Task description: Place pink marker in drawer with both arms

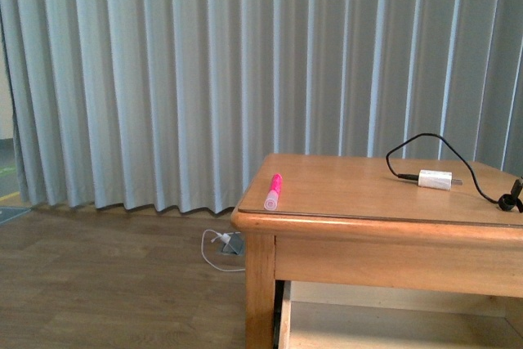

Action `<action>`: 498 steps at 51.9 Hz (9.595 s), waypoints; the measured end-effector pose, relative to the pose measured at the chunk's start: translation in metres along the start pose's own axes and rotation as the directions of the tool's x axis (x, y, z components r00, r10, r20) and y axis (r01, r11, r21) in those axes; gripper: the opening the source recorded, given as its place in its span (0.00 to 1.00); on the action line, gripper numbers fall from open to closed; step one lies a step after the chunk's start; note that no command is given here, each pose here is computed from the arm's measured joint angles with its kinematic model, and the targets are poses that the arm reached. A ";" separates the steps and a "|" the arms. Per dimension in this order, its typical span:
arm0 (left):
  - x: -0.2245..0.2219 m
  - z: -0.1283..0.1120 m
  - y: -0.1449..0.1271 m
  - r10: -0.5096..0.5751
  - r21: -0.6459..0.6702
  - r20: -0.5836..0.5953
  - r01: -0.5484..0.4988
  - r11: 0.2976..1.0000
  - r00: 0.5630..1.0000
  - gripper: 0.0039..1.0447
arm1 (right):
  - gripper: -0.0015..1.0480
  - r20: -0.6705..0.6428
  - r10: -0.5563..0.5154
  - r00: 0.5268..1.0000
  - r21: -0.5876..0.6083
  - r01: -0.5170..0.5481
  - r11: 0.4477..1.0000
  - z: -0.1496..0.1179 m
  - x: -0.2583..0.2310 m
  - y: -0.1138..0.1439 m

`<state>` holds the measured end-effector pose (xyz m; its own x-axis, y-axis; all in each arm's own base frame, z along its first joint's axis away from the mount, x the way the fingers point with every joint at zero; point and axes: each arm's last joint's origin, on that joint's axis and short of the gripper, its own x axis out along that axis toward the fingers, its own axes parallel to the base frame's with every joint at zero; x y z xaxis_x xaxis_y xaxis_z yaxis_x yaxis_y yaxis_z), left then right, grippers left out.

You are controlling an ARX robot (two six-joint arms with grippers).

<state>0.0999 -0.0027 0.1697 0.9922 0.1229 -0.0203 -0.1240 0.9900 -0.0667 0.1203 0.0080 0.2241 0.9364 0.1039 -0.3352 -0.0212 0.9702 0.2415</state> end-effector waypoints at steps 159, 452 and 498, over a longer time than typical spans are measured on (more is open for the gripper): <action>0.274 0.109 -0.242 -0.681 0.258 -0.291 0.740 0.621 0.672 0.13 | 0.92 0.000 0.000 1.000 0.000 0.000 1.000 0.000 0.000 0.000; -0.003 0.001 0.003 -0.128 0.064 0.028 0.126 0.990 0.991 0.95 | 0.92 -0.427 -0.199 0.882 -0.279 0.081 0.957 -0.036 0.180 -0.001; -0.003 0.001 0.003 -0.128 0.064 0.028 0.126 0.990 0.991 0.95 | 0.92 -0.005 -0.153 0.988 -0.130 0.151 0.980 -0.035 0.292 0.003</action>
<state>0.0965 -0.0003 0.1708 0.9999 -0.0027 0.0158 0.0027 1.0000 -0.0044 0.3816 0.0485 0.0952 0.9268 -0.0449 -0.3728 0.0754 0.9949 0.0676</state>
